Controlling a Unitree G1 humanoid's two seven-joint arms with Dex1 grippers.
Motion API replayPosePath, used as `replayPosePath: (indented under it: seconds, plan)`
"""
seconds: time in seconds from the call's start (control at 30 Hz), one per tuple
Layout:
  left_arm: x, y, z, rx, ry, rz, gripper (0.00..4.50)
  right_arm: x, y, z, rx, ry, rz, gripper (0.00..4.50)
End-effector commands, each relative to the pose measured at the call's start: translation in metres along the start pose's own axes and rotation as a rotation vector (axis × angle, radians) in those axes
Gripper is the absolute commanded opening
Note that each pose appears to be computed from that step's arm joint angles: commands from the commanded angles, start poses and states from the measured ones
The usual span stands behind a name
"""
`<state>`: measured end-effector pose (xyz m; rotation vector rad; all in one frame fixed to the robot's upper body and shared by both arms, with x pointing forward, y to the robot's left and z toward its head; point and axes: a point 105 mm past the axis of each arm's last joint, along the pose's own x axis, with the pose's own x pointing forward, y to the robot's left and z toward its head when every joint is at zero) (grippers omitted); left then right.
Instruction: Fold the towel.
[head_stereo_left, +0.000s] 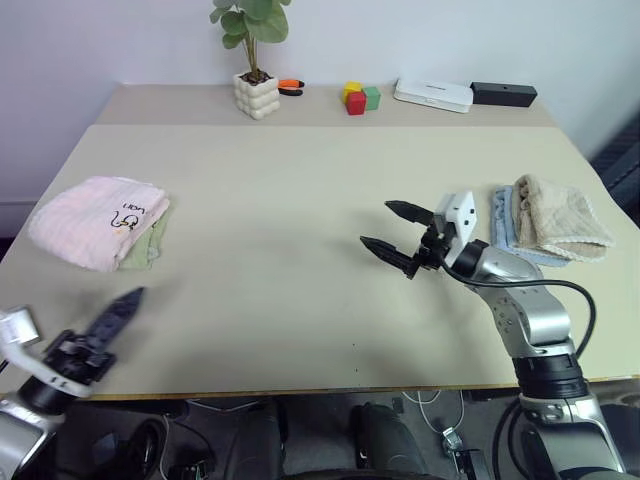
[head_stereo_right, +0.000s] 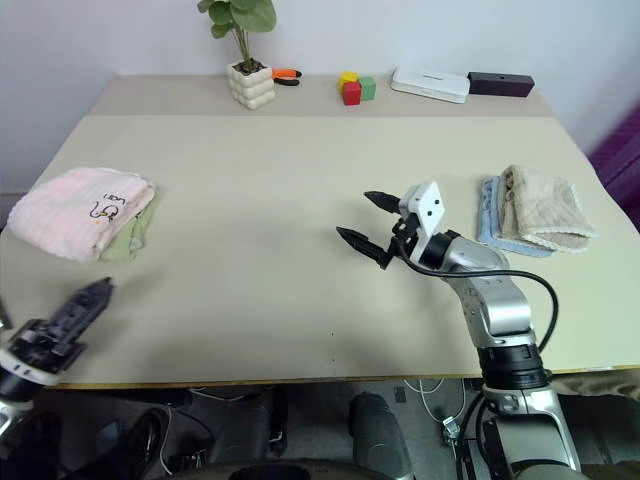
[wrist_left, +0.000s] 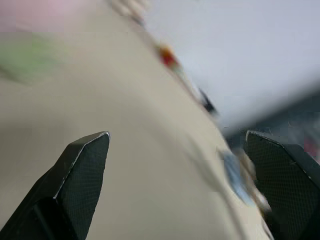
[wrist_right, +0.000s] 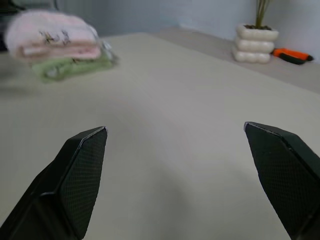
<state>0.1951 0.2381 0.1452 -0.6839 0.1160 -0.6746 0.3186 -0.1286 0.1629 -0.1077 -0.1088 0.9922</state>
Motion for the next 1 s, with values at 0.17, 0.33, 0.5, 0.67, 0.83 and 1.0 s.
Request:
replayPosePath:
  seconds: [0.17,0.33,0.5,0.67,0.83,1.0]
  plan:
    - [0.070,-0.030,0.003,0.479,0.152,-0.193,4.48,-0.036,-0.010,0.024,0.118,-0.086,0.035,4.50]
    - [0.098,-0.002,0.042,0.709,0.147,-0.166,4.48,-0.050,-0.020,0.020,0.041,-0.011,0.011,4.50]
    - [0.131,0.008,0.052,0.692,0.109,-0.217,4.48,-0.047,-0.029,0.028,-0.074,-0.017,-0.045,4.50]
    - [0.159,0.001,0.035,0.662,0.096,-0.290,4.48,-0.049,-0.024,0.032,-0.079,-0.025,-0.057,4.50]
    - [0.164,0.008,0.036,0.658,0.090,-0.283,4.48,-0.056,-0.017,0.031,-0.077,-0.001,-0.074,4.50]
    - [0.159,0.017,0.037,0.675,0.091,-0.236,4.48,-0.053,-0.016,0.030,-0.070,0.013,-0.053,4.50]
